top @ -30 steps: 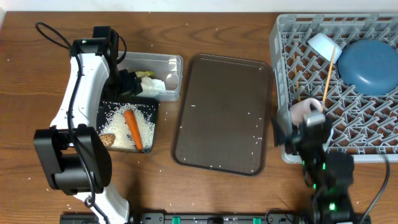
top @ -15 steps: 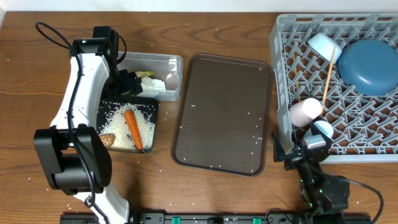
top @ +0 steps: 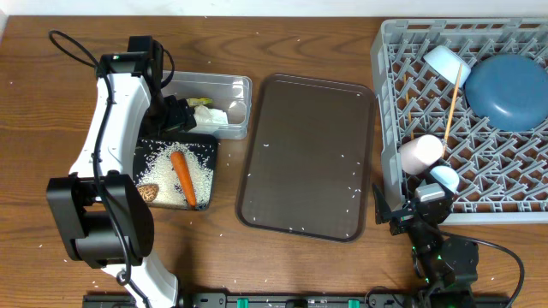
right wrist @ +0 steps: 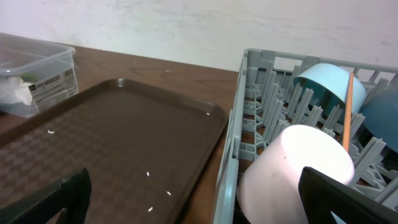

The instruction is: Sort waste into correct bins and load items into the dishwasher rack

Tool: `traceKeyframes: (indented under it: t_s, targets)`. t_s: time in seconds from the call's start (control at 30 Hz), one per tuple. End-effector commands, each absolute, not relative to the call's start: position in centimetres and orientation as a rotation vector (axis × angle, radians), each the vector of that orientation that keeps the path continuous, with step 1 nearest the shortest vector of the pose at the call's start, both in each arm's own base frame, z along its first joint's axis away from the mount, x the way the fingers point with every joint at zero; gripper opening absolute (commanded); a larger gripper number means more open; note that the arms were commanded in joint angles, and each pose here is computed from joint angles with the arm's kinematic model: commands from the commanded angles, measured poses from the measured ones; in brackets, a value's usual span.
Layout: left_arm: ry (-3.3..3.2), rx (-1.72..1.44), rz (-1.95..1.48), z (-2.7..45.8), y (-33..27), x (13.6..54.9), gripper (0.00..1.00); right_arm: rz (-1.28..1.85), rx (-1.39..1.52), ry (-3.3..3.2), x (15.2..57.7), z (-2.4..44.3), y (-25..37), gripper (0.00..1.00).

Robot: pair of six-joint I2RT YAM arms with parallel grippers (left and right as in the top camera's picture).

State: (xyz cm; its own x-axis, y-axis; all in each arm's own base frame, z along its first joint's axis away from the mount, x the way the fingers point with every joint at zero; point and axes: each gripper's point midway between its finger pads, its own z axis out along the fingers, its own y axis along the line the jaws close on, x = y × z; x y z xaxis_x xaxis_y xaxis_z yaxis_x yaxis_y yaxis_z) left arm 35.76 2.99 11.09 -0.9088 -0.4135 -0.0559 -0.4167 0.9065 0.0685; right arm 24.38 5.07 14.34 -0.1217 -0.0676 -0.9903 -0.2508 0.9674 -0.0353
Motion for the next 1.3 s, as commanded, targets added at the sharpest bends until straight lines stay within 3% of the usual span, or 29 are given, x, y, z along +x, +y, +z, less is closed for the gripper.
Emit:
traceKeyframes:
  t_s: [0.0,0.5,0.63,0.8,0.93,1.27]
  targets:
    - [3.018,-0.666,0.127,11.3,2.9,36.0,0.98,0.162,-0.219,1.701,24.4,14.1,4.8,0.99]
    - [2.975,-0.672,0.113,12.2,2.8,36.3,0.98,0.162,-0.219,1.701,24.4,14.1,4.8,0.99]
    - [2.675,-0.645,-0.007,15.3,1.0,40.5,0.98,0.162,-0.219,1.701,24.4,14.1,4.8,0.99]
    - [2.291,-0.274,-0.116,20.8,-3.5,43.7,0.98,0.161,-0.219,1.701,24.4,14.1,4.8,0.99]
    - [2.129,-0.14,-0.129,22.2,-4.5,40.4,0.98,0.162,-0.219,1.701,24.4,14.1,4.8,0.99]
    - [1.971,-0.283,-0.113,16.6,0.3,29.6,0.98,0.162,-0.219,1.701,24.4,14.1,4.8,0.99]
